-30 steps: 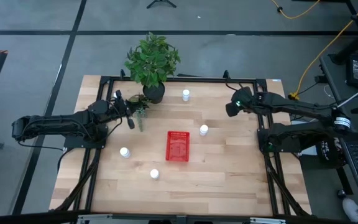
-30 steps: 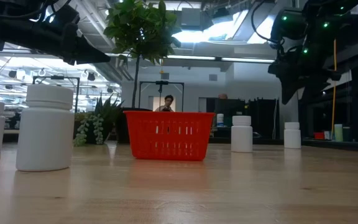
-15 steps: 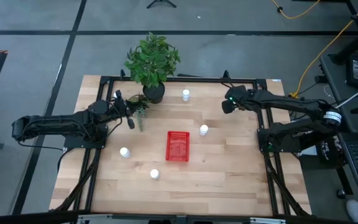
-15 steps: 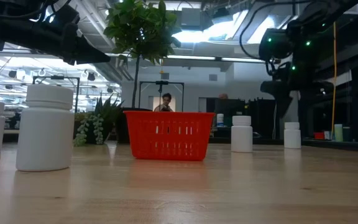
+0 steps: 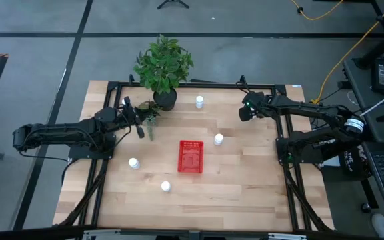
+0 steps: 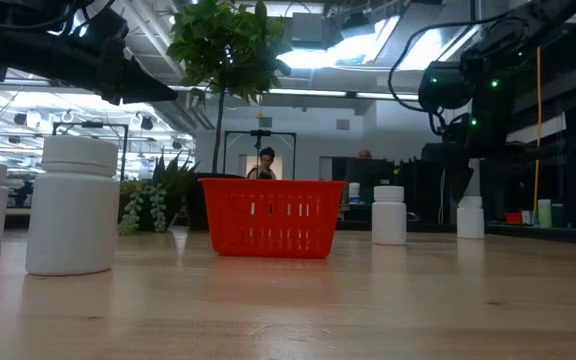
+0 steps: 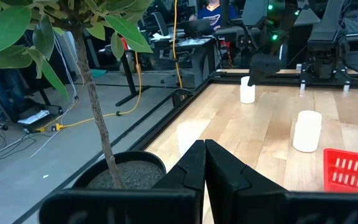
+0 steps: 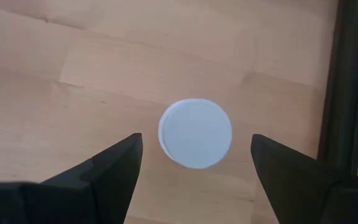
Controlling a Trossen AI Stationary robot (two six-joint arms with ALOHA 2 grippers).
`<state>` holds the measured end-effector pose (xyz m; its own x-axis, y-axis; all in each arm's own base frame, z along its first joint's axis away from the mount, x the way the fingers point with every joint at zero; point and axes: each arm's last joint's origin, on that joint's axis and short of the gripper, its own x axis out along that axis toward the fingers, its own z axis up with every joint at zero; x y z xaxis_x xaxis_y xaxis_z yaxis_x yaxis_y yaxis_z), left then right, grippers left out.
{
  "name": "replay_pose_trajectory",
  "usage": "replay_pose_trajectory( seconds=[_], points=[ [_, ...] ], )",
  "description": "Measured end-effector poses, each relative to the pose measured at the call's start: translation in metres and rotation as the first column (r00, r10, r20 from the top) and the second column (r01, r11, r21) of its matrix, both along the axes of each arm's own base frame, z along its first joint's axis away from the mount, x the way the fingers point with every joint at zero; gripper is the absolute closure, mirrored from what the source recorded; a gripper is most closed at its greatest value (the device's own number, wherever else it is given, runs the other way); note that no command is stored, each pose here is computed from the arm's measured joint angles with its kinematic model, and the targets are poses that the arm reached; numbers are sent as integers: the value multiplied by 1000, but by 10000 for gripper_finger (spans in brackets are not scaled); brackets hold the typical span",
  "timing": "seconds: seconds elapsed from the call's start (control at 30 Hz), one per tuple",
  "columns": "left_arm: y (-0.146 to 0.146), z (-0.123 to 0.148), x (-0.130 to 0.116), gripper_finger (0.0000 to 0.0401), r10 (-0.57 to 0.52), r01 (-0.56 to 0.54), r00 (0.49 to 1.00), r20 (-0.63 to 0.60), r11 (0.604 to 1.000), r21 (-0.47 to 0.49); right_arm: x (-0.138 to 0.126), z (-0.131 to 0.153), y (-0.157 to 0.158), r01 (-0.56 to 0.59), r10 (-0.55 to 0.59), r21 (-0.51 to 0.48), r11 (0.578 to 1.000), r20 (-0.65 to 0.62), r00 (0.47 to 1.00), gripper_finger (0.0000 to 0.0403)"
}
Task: Pick and place pill bottles into a basket
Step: Put the white medicine bottle into the red bin
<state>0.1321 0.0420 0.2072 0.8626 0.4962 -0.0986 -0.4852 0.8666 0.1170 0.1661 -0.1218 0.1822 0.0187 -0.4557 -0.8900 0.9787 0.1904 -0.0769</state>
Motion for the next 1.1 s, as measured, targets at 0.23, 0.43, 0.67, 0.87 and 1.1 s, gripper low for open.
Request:
replay_pose_trajectory(
  seconds=[0.23,0.43,0.67,0.87,1.1],
  points=[
    [0,0,0,397,0,0,1000,0,1000,-1,3,2,-7,-11,12,-34,999,49,999,102],
    [0,-1,0,397,0,0,1000,-7,1000,-4,0,1,-7,3,-2,-16,1000,39,999,102],
    [0,-1,0,397,0,0,1000,-6,1000,-4,-1,0,-6,-2,2,13,1000,34,999,123],
    [0,-1,0,397,0,0,1000,-6,1000,-4,-1,0,-6,1,-1,13,1000,35,999,147],
    [0,-1,0,397,2,-2,1000,3,1000,-20,-1,0,-6,6,-6,12,1000,37,999,154]
  ],
)
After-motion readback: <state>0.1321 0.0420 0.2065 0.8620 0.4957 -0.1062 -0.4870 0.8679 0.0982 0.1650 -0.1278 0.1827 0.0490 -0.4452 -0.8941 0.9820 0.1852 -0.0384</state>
